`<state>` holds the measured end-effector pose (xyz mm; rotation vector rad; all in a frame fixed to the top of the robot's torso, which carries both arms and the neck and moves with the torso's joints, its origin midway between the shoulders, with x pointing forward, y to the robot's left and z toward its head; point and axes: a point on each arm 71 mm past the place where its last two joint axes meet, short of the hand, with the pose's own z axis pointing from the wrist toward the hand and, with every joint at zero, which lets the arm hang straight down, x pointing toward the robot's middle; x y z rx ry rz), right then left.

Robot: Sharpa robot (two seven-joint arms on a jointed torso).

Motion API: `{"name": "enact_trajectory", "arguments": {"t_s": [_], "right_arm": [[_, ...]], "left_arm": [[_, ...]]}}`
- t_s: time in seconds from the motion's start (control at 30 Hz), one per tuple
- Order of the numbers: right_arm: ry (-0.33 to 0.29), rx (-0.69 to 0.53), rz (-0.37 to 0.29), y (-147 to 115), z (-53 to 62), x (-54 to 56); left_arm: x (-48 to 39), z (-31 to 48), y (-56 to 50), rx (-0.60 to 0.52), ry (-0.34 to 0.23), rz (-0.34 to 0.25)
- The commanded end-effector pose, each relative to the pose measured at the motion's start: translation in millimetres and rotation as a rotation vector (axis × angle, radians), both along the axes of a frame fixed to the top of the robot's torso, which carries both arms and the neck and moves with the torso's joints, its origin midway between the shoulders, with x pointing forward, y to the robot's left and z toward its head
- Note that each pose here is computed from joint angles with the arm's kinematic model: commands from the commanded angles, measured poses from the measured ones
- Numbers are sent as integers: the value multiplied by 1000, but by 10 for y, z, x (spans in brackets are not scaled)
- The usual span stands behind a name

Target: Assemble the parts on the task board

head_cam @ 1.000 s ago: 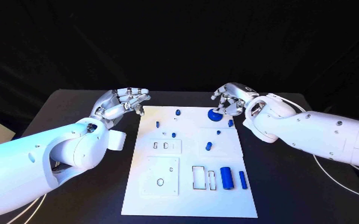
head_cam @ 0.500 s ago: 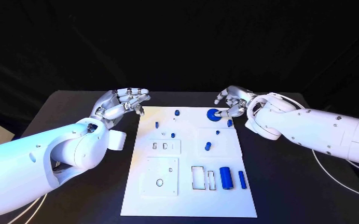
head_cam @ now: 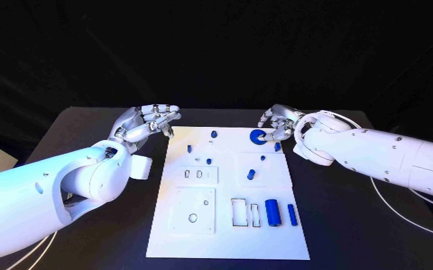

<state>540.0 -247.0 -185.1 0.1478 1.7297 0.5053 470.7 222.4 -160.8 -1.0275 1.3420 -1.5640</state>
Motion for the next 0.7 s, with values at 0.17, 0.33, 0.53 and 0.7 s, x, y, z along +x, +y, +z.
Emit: {"name": "enact_trajectory", "arguments": {"t_s": [0.17, 0.33, 0.53, 0.7], "right_arm": [[32, -29, 2, 15, -58, 13], [34, -47, -4, 4, -74, 23], [36, -56, -8, -2, -85, 31], [42, -58, -1, 27, -102, 32]], "left_arm": [[1, 13, 0, -6, -4, -3], [0, 13, 2, -5, -4, -2], [-1, 13, 3, -5, -4, -2], [-1, 14, 2, -6, -4, -2]]}}
